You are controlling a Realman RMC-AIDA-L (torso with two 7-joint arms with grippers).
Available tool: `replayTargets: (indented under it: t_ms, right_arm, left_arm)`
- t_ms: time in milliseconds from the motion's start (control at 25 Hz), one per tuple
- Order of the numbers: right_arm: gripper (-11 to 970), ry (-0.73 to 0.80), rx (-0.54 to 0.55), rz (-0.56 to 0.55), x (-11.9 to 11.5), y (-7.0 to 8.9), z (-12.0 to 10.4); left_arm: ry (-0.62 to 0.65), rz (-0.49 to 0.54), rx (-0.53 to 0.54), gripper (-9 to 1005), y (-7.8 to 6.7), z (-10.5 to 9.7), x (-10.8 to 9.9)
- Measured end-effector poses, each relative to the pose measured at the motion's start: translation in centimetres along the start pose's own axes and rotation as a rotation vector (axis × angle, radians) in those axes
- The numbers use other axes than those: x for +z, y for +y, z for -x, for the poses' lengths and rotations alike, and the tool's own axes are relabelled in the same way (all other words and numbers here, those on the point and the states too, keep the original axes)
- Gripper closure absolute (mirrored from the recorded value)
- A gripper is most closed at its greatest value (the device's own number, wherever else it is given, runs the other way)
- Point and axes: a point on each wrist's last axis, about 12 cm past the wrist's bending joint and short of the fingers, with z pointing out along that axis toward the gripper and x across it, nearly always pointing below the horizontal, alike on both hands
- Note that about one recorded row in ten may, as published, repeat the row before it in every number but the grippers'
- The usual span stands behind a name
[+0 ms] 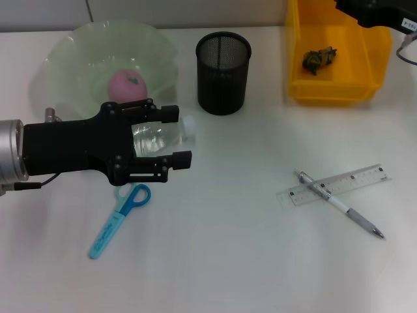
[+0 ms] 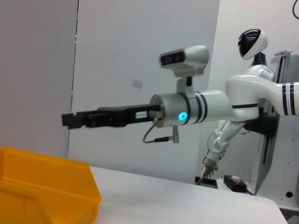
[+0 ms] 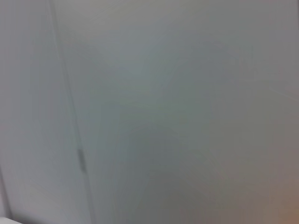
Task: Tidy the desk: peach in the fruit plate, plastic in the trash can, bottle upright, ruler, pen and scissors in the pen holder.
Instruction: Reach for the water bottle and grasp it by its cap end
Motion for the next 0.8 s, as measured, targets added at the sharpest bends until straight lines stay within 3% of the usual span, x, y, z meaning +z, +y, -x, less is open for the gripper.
replayTargets:
  t_ms: [240,360,440,600,800]
  right_arm:
    - [461,-0.041,0.061,0.141,-3.2,1.1,0.9]
    - [363,-0.05,0.076,0.216,-5.0,1.7,0.9]
    - [298,-0.05,0.085,0.257,-6.2,2.1,0.5]
    - [297,-0.043,0.103,0.328,-9.4,2.7,-1.2]
    - [296,-0.056,0.118,0.361,-11.7,3.0,-2.8]
  left_arm:
    - [-0.008,0.004,-0.002,205,-0.1,-0.1,-0.2]
    - [-0.011,0.003,-0.002,205,-0.1,0.0,-0.2]
    - [-0.013,0.003,-0.002,205,-0.1,0.0,-0.2]
    - [-0.018,-0.005,-0.003,205,-0.3,0.0,-0.1]
    - [-0.02,-0.016,-0.003,205,-0.3,0.1,0.1]
